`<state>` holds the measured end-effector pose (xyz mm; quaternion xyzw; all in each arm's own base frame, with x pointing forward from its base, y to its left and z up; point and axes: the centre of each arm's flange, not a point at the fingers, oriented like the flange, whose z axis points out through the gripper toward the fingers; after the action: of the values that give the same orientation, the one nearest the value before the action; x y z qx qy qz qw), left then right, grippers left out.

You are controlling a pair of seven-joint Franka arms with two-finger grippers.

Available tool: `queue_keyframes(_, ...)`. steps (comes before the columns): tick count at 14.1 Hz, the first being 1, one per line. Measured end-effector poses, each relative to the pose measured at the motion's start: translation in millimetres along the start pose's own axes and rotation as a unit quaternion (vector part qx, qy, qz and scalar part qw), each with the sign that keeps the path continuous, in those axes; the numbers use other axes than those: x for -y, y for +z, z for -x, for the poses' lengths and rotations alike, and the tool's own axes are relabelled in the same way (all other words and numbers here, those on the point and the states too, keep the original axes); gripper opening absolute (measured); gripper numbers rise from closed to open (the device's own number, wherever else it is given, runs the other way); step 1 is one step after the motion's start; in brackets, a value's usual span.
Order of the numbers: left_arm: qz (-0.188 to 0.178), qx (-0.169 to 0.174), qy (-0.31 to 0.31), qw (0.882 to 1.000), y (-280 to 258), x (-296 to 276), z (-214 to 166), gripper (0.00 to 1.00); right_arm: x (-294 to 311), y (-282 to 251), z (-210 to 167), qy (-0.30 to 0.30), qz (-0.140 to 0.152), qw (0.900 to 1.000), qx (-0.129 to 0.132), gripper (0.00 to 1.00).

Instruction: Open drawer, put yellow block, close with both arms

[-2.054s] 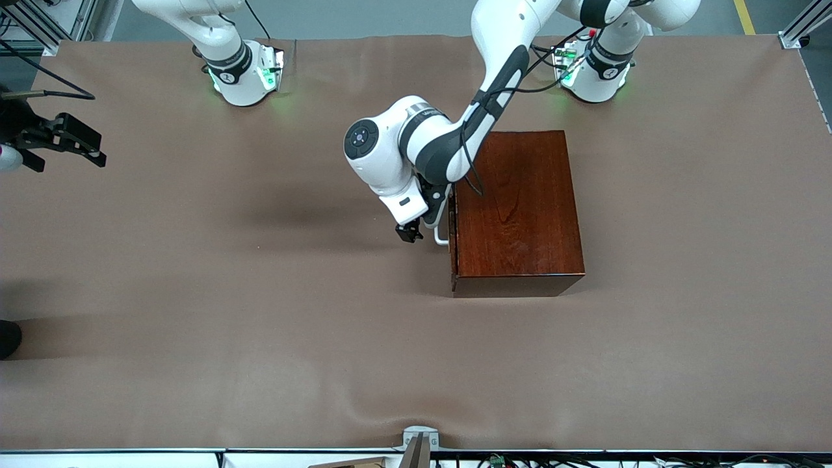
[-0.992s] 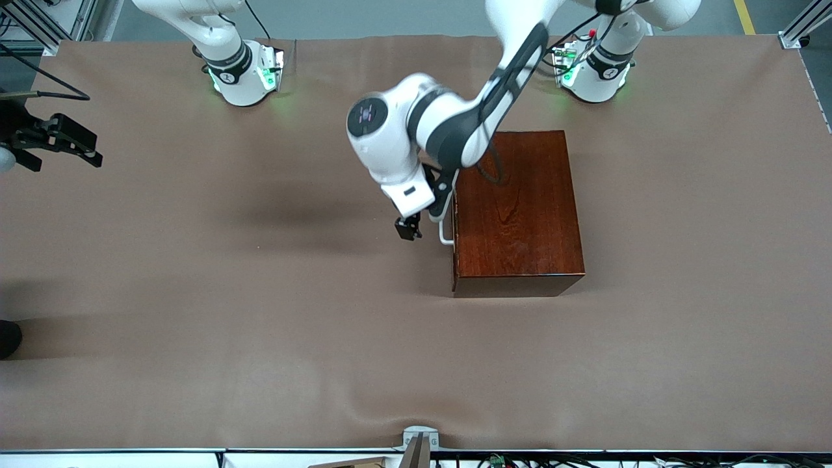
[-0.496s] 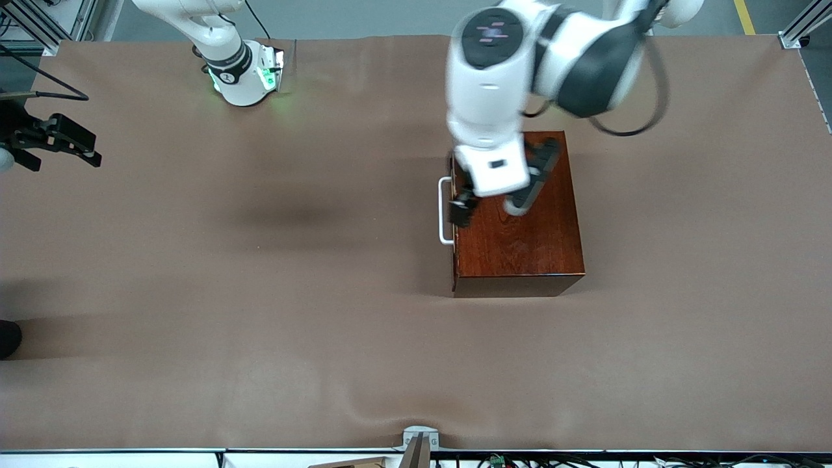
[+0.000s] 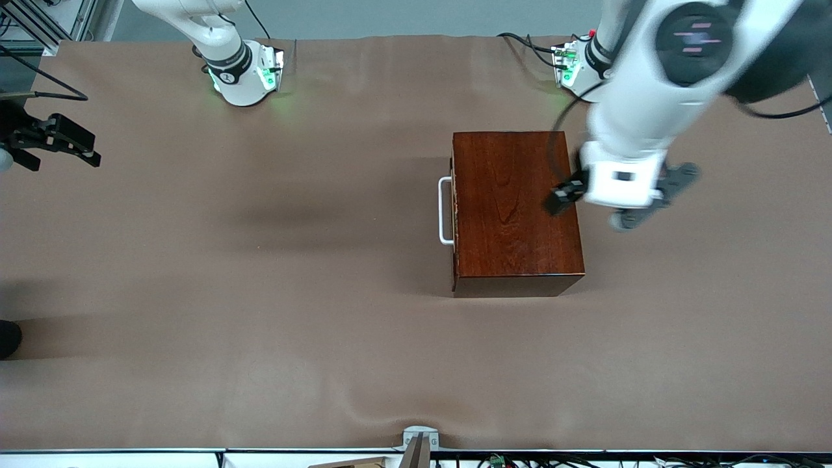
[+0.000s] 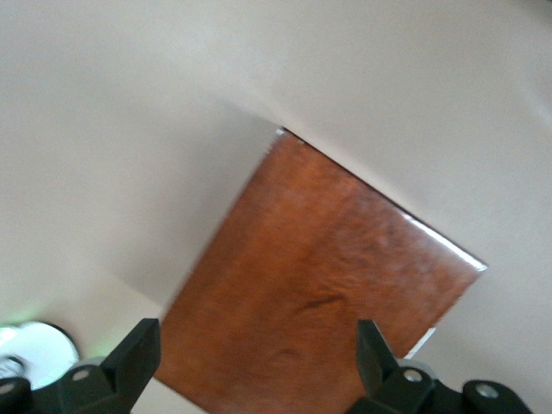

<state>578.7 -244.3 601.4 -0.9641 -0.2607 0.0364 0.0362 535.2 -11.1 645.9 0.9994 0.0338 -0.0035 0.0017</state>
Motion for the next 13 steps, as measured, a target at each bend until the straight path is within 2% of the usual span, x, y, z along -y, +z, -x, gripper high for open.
queue_keyframes(4, 0.01, 0.014, 0.1, 0.995, -15, 79, -43, 1.0, 0, 0, 0, 0.0, 0.0, 1.0, 0.0, 1.0)
queue_keyframes(8, 0.028, 0.008, 0.171, 0.985, -31, 142, -71, 1.0, 0, 0, 0, 0.001, 0.0, 1.0, 0.001, 1.0)
queue_keyframes(13, 0.033, 0.005, 0.185, 0.982, -39, 165, -78, 1.0, -1, 0, 0, 0.001, 0.0, 1.0, 0.001, 1.0)
